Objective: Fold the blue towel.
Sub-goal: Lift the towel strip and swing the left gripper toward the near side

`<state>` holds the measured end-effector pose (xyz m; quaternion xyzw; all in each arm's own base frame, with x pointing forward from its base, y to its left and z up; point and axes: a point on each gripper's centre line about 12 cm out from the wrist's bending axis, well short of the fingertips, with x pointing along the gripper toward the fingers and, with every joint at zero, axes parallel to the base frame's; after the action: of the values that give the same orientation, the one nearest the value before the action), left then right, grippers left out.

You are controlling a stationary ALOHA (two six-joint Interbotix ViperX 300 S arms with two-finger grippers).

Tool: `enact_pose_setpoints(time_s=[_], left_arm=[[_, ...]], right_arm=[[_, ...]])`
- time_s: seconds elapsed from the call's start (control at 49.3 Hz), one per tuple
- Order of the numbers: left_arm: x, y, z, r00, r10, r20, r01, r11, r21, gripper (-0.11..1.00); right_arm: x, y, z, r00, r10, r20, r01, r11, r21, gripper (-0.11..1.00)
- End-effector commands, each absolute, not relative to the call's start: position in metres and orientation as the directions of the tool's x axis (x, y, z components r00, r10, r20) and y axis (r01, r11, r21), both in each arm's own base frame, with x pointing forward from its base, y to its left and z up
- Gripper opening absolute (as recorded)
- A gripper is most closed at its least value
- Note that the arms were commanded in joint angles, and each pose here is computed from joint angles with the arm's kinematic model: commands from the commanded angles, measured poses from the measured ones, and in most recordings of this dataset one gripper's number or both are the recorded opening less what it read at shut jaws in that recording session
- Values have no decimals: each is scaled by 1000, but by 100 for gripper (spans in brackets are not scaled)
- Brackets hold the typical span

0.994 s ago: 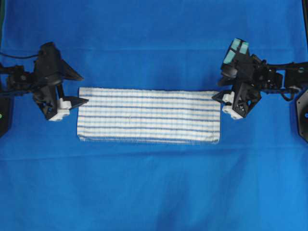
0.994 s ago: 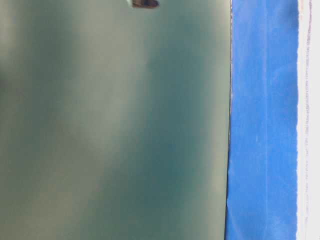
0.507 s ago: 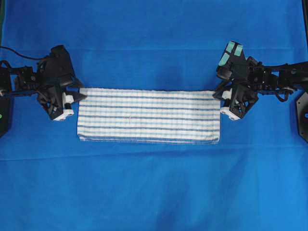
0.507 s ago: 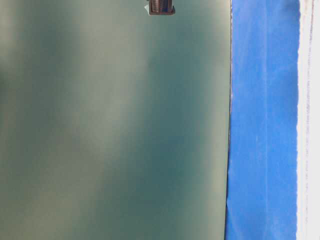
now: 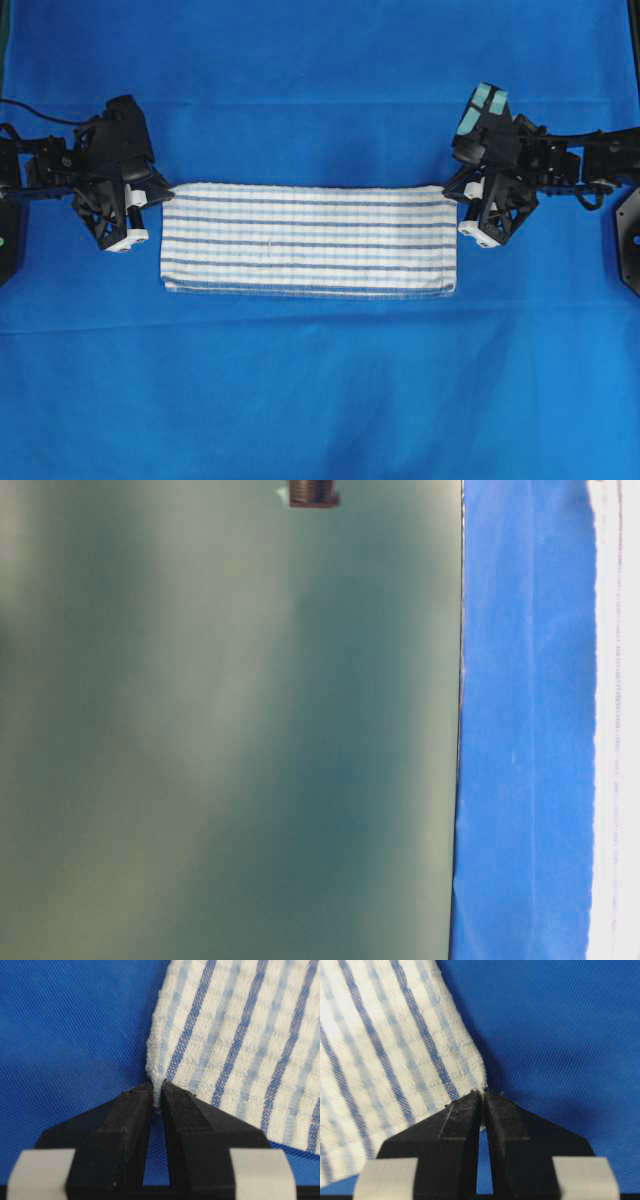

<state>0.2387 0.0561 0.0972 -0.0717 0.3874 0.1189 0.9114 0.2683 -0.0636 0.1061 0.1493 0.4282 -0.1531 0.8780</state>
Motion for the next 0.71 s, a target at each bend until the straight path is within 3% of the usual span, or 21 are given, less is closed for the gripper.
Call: enact_pose_setpoints(time_s=[0.0,0.203,0.406,0.69], left_arm=[[244,58,116,706,169,-687,-270,962,-41,4],[244,49,153,750,152,-644,-239,970,-49,4],[235,30,194,839,106,-534,-168,983,-68,4],[220,17,218,901,68,-429,-115,990,-83,4]], right_arm=[[273,-65,129,640,-156,-752,392,908,146,4],[264,-61,169,694,-168,-700,381,911,159,4],[252,-50,204,758,-160,-633,340,924,174,4],[242,-37,226,813,-134,-567,289,937,194,4]])
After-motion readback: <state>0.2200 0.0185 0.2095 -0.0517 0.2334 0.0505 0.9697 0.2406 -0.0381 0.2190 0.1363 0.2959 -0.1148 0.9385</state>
